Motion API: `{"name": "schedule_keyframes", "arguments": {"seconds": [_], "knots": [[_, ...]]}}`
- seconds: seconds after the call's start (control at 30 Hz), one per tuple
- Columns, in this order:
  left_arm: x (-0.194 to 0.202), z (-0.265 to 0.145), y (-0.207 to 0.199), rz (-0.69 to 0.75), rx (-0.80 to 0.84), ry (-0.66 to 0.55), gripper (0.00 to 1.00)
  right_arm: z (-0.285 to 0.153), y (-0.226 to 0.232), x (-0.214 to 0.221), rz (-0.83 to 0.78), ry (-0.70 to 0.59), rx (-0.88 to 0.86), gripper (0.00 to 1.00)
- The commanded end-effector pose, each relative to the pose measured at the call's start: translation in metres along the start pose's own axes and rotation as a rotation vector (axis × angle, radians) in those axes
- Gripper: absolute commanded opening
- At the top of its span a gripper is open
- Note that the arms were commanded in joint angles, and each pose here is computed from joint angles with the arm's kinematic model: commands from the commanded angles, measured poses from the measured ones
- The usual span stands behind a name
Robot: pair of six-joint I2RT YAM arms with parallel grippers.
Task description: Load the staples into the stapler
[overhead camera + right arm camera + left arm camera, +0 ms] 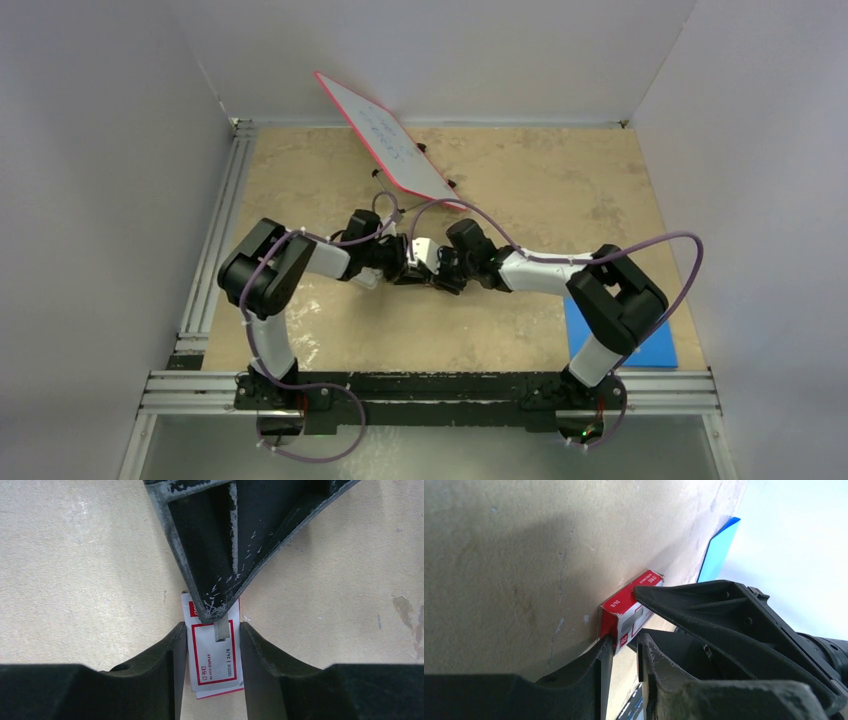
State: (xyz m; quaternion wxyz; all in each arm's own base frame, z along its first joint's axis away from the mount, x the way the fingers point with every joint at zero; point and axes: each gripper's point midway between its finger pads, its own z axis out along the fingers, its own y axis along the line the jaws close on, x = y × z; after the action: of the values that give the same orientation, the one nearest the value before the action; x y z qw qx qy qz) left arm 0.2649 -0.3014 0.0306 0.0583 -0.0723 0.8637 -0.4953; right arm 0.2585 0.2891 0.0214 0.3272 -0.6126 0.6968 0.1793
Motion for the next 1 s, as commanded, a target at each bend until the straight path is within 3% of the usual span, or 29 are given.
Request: {"name": "schedule_keyframes", "arguments": {"seconds": [0.0,0.63,0.97], "knots": [[0.004,-0.001,-0.019,0.04,0.107,0.032,0.24,0.002,-0.015,-0.025,-0.033,-0.074,0.034,0.42],[0.008,-0.011,-0.016,0.033,0.075,0.002,0.23,-0.001,-0.003,-0.071,-0.092,-0.198,0.008,0.45],[0.014,-0.018,-0.019,0.046,0.073,0.015,0.27,-0.012,0.022,-0.058,-0.008,-0.191,-0.059,0.51]]}}
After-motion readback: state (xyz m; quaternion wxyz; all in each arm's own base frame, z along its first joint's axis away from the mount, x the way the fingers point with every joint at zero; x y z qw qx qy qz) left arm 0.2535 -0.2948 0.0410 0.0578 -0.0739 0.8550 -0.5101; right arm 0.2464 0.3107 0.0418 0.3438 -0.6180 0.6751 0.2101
